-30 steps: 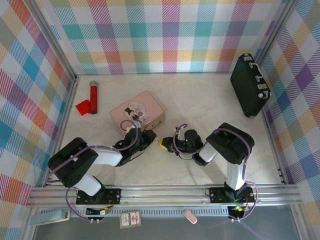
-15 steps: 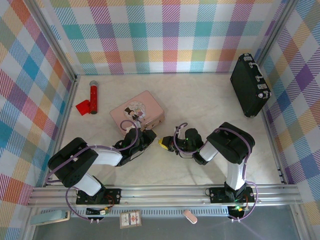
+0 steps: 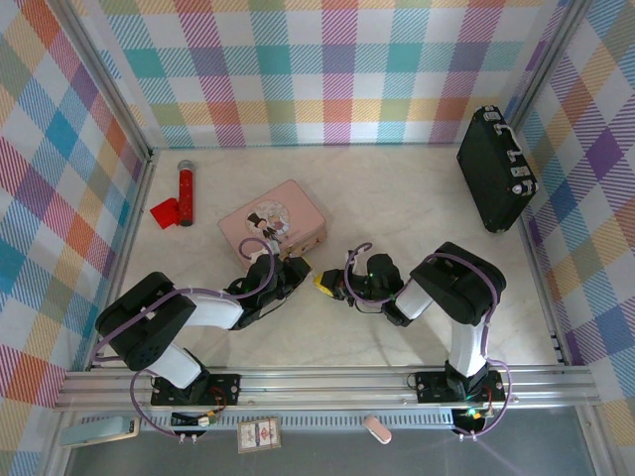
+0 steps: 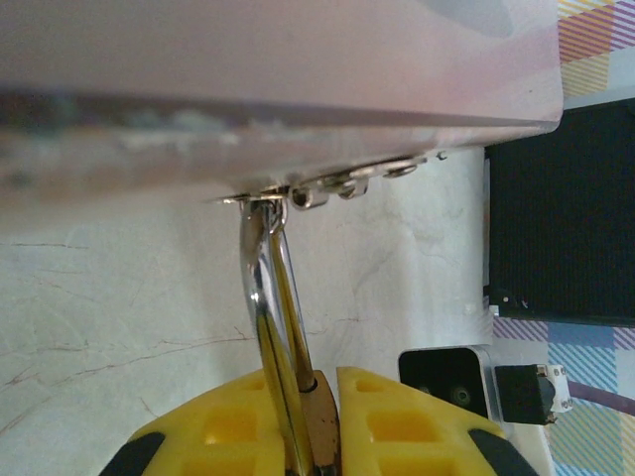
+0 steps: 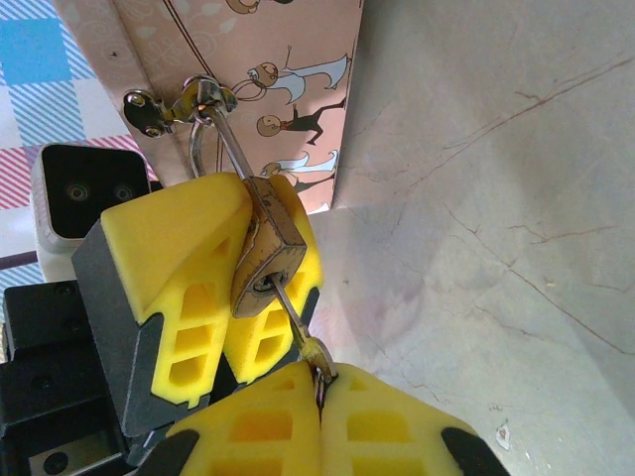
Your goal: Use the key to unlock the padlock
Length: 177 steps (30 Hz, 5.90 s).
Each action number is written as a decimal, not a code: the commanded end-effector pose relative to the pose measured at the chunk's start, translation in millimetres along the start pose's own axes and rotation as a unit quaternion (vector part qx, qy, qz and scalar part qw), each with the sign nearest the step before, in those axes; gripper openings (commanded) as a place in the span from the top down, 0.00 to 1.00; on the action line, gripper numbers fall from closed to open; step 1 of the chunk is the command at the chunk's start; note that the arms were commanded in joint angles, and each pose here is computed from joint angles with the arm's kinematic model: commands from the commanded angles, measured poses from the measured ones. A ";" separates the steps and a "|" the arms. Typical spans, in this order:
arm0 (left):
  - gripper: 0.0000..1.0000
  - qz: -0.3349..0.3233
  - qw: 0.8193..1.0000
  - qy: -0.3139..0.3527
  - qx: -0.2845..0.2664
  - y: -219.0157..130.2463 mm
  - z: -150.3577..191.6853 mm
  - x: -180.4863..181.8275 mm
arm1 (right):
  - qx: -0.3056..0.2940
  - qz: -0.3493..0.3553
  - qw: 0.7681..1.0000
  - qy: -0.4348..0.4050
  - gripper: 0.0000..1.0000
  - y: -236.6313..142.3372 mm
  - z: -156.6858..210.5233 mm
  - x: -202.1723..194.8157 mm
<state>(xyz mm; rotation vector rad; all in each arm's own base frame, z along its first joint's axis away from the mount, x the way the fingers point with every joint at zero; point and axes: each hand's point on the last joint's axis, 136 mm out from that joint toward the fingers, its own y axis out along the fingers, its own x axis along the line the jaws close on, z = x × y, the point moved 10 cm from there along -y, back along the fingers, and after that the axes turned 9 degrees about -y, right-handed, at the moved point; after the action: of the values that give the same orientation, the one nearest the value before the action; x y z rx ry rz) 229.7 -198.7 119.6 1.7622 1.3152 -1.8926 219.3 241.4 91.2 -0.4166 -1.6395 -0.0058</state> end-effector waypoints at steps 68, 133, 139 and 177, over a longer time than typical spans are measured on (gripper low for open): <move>1.00 -0.046 0.999 -0.012 0.022 -1.2 1.4 -4.0 | 0.097 0.155 0.958 -0.219 0.49 -49.5 -9.3 46.1; 1.00 0.008 0.997 0.014 0.079 -26.8 1.2 -21.7 | -0.039 0.239 0.586 -0.773 0.67 27.5 66.1 44.9; 1.00 0.011 0.997 0.013 0.082 -26.2 1.6 -22.9 | -0.042 0.236 0.589 -0.772 0.73 28.0 65.7 45.8; 1.00 0.055 0.995 0.004 0.081 -32.9 1.4 -45.3 | -0.099 0.222 0.727 -0.642 0.91 24.3 53.2 60.4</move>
<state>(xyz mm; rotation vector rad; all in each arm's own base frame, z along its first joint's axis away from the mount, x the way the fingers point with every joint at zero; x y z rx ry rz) 208.7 -184.9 131.3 1.7843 1.3445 -2.0969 161.9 287.9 115.7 -1.0937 -2.9175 0.7774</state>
